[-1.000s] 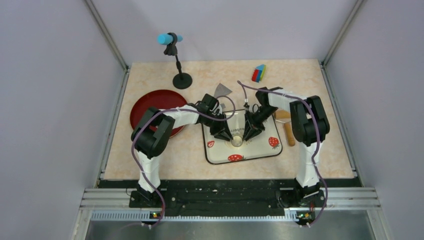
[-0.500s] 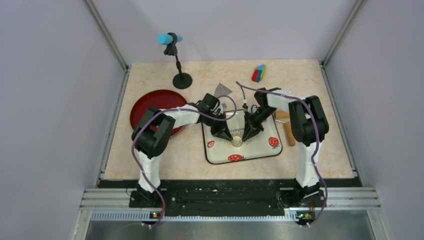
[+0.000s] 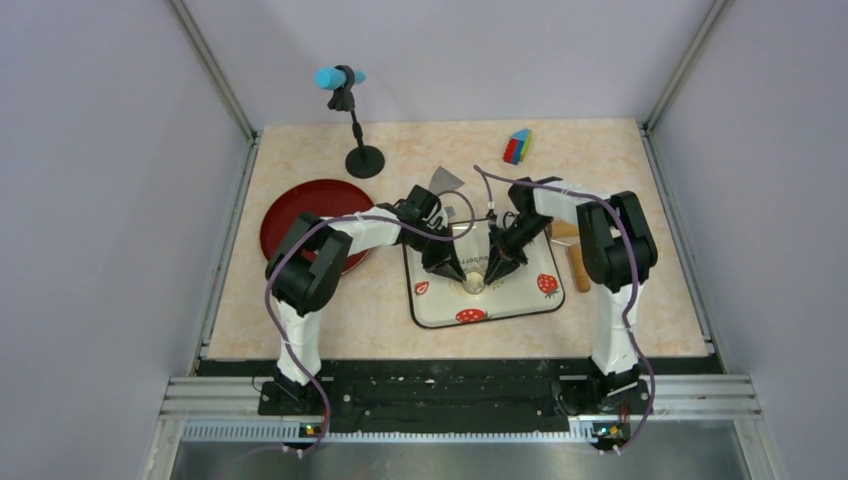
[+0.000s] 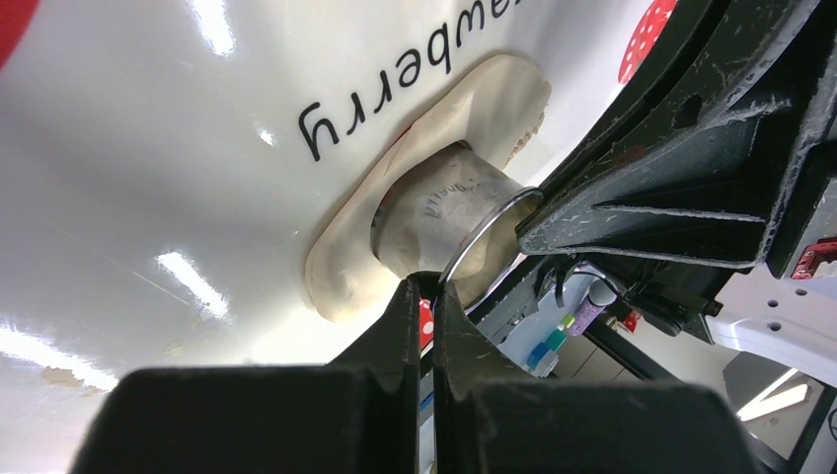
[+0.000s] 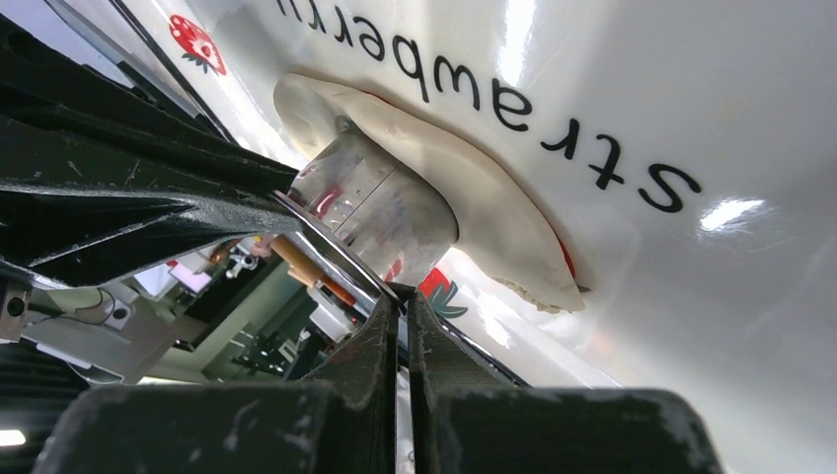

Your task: Roll out the dumpling wrappers from the dough

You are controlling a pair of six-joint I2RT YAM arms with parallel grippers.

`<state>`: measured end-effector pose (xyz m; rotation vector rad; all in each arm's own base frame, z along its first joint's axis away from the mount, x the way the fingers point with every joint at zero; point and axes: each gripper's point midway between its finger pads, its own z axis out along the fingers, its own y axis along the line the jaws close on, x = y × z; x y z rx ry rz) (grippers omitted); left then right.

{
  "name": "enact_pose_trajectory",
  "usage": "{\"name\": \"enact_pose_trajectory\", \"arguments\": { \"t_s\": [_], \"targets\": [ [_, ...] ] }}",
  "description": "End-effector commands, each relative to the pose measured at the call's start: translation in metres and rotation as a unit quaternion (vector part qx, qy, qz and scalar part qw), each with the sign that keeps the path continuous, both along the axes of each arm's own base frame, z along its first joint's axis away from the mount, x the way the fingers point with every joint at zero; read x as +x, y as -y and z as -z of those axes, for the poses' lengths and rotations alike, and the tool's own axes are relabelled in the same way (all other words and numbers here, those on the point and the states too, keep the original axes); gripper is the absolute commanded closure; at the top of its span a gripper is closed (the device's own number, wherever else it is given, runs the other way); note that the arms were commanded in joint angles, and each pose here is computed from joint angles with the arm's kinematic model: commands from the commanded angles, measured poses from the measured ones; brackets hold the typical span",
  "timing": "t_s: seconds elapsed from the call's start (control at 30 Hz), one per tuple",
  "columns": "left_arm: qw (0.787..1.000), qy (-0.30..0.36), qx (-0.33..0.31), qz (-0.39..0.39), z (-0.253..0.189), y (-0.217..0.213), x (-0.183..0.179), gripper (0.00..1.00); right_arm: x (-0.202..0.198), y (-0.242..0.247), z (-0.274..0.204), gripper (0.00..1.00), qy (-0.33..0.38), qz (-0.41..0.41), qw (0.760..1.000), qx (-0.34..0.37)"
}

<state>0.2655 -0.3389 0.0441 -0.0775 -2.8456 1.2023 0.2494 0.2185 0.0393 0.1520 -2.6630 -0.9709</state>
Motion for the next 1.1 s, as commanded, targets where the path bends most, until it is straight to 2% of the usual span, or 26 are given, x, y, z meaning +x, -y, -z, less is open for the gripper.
{"name": "enact_pose_trajectory", "arguments": {
  "t_s": [0.0, 0.13, 0.33, 0.5, 0.73, 0.87, 1.07],
  "targets": [
    [0.991, -0.044, 0.122, 0.014, 0.068, -0.031, -0.033, 1.00, -0.029, 0.046, 0.066, 1.00, -0.008, -0.067, 0.985, -0.159],
    [0.991, -0.043, 0.126, 0.015, 0.067, -0.032, -0.032, 1.00, -0.026, 0.044, 0.063, 1.00, -0.001, -0.068, 0.985, -0.158],
    [0.992, -0.023, 0.127, 0.010, 0.052, -0.028, -0.021, 1.00, -0.008, 0.029, 0.042, 0.99, 0.030, -0.061, 0.990, -0.120],
    [0.992, 0.012, 0.124, 0.002, 0.025, -0.021, 0.000, 0.83, 0.010, 0.020, 0.019, 0.74, 0.058, -0.057, 0.991, -0.107],
    [0.993, 0.059, 0.106, -0.006, -0.023, -0.009, 0.022, 0.60, 0.029, 0.011, -0.018, 0.52, 0.089, -0.048, 0.991, -0.090],
    [0.993, 0.084, 0.084, -0.010, -0.049, -0.003, 0.031, 0.54, 0.035, 0.008, -0.033, 0.38, 0.105, -0.046, 0.990, -0.084],
    [0.994, 0.099, 0.036, -0.029, -0.075, 0.000, 0.037, 0.50, 0.045, 0.010, -0.046, 0.26, 0.124, -0.034, 0.989, -0.078]
  ]
}}
